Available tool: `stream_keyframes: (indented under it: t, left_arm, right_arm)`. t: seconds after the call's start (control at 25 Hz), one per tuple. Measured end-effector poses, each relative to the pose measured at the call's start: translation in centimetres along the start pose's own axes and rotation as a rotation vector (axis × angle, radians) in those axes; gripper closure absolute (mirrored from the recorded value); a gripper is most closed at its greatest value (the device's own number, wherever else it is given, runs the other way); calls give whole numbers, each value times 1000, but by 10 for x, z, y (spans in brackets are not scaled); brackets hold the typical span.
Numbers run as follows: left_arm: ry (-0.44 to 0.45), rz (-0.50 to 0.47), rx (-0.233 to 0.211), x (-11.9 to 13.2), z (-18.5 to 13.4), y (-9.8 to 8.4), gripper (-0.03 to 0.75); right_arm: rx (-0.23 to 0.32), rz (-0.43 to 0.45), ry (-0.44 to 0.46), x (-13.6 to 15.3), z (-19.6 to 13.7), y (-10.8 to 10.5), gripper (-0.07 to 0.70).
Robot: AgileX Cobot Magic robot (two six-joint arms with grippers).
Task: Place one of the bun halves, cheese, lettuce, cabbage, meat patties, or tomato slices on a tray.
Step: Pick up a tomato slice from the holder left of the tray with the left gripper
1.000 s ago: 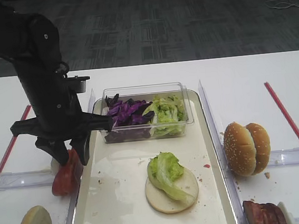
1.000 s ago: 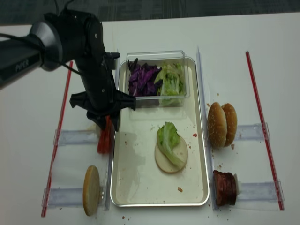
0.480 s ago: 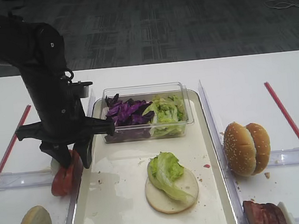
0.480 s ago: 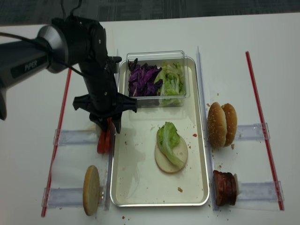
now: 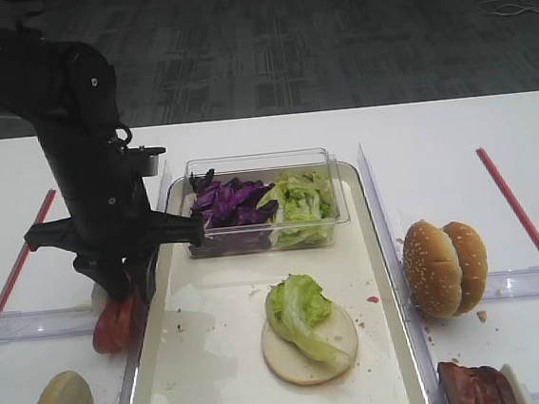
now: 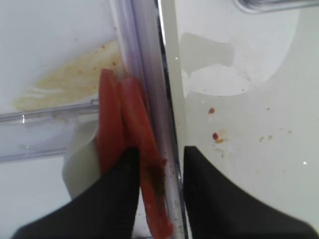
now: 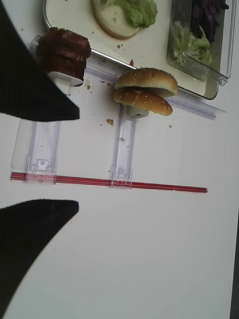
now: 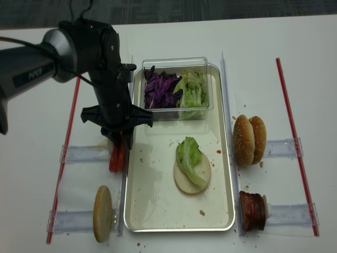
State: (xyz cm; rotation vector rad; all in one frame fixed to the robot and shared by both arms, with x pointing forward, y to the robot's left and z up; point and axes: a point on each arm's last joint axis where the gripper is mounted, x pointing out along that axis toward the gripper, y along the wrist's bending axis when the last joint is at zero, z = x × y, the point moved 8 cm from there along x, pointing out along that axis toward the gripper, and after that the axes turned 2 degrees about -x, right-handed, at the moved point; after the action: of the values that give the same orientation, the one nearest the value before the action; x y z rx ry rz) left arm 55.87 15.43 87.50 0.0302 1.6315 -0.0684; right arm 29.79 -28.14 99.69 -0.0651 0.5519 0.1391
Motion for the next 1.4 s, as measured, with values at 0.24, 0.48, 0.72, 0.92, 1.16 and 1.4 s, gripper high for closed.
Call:
stream_keyframes:
  t: [0.24, 0.48, 0.72, 0.92, 1.16, 1.4]
  left_arm:
    - [-5, 14, 4, 0, 1, 2, 615]
    - [-6, 17, 6, 0, 1, 3, 680]
    - [1, 23, 7, 0, 0, 4, 684]
    - [9, 27, 7, -2, -1, 4, 686]
    - [19, 36, 11, -16, 3, 3, 686]
    - [-10, 44, 18, -25, 10, 3, 687]
  right_arm:
    - [0, 0, 0, 0, 0, 0, 228]
    - [0, 0, 0, 0, 0, 0, 228]
    - [0, 0, 0, 0, 0, 0, 228]
    - [0, 0, 0, 0, 0, 0, 228]
    - [0, 0, 0, 0, 0, 0, 228]
    - [0, 0, 0, 0, 0, 0, 228]
